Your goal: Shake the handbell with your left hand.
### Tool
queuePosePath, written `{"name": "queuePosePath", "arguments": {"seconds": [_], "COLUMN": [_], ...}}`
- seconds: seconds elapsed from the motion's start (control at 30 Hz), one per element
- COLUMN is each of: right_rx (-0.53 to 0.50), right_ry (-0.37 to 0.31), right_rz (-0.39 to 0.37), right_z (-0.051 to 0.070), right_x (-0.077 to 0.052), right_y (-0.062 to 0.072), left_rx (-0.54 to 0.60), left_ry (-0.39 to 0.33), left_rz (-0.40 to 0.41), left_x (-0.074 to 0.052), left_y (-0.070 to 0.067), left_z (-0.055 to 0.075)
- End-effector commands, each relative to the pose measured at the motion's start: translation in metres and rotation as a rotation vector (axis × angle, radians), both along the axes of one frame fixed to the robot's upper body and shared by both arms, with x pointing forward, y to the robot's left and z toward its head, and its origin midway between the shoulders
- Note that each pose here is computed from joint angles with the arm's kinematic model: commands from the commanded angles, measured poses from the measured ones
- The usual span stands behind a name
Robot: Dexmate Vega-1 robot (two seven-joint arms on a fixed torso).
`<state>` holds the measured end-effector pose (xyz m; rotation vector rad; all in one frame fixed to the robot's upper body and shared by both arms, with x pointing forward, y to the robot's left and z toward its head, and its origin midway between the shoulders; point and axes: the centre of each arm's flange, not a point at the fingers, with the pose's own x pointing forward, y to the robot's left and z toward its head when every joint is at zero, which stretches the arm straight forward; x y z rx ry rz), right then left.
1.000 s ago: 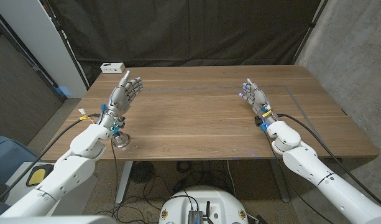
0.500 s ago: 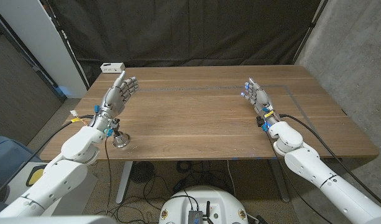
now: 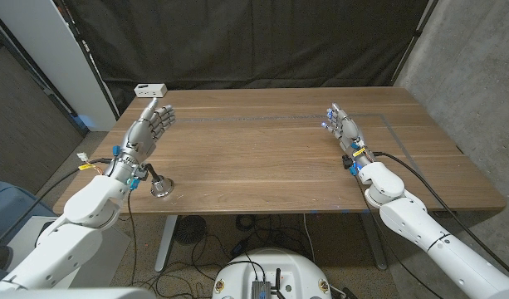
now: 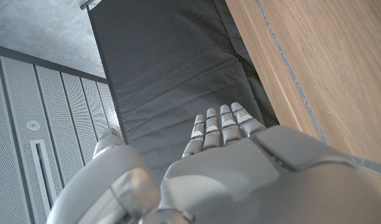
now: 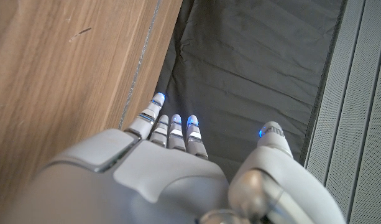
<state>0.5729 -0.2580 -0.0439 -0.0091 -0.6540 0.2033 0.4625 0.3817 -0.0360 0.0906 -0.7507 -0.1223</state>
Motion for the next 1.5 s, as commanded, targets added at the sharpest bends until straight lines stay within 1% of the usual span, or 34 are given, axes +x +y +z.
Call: {"name": "queuePosePath", "arguments": {"seconds": [0.03, 0.33, 0.5, 0.67, 0.83, 1.03, 1.13, 1.17, 1.3, 1.5], "right_rx": [-0.002, 0.009, -0.003, 0.004, 0.003, -0.001, 0.001, 0.003, 0.004, 0.005], "right_ry": [0.001, -0.013, -0.019, -0.020, -0.024, -0.023, -0.026, -0.027, -0.027, -0.028], "right_rz": [-0.010, -0.014, -0.012, -0.011, -0.015, -0.018, -0.021, -0.023, -0.034, -0.039], "right_z": [0.000, 0.001, 0.001, -0.001, -0.001, -0.002, -0.002, -0.001, 0.000, -0.003], "right_x": [-0.003, -0.007, -0.008, -0.009, -0.011, -0.014, -0.016, -0.017, -0.020, -0.021], "right_y": [0.002, 0.005, 0.008, 0.011, 0.013, 0.018, 0.022, 0.023, 0.028, 0.032], "left_rx": [0.004, 0.021, 0.028, 0.036, 0.040, 0.052, 0.064, 0.069, 0.097, 0.143], "left_ry": [-0.011, -0.016, -0.022, -0.024, -0.038, -0.055, -0.075, -0.081, -0.110, -0.116], "left_rz": [0.033, 0.058, 0.076, 0.108, 0.130, 0.155, 0.166, 0.175, 0.254, 0.372], "left_x": [-0.020, -0.032, -0.041, -0.048, -0.053, -0.060, -0.062, -0.063, -0.071, -0.078], "left_y": [0.015, 0.026, 0.032, 0.043, 0.054, 0.063, 0.067, 0.068, 0.073, 0.081], "left_z": [-0.005, -0.005, -0.008, -0.011, -0.013, -0.018, -0.020, -0.020, -0.024, -0.024]}}
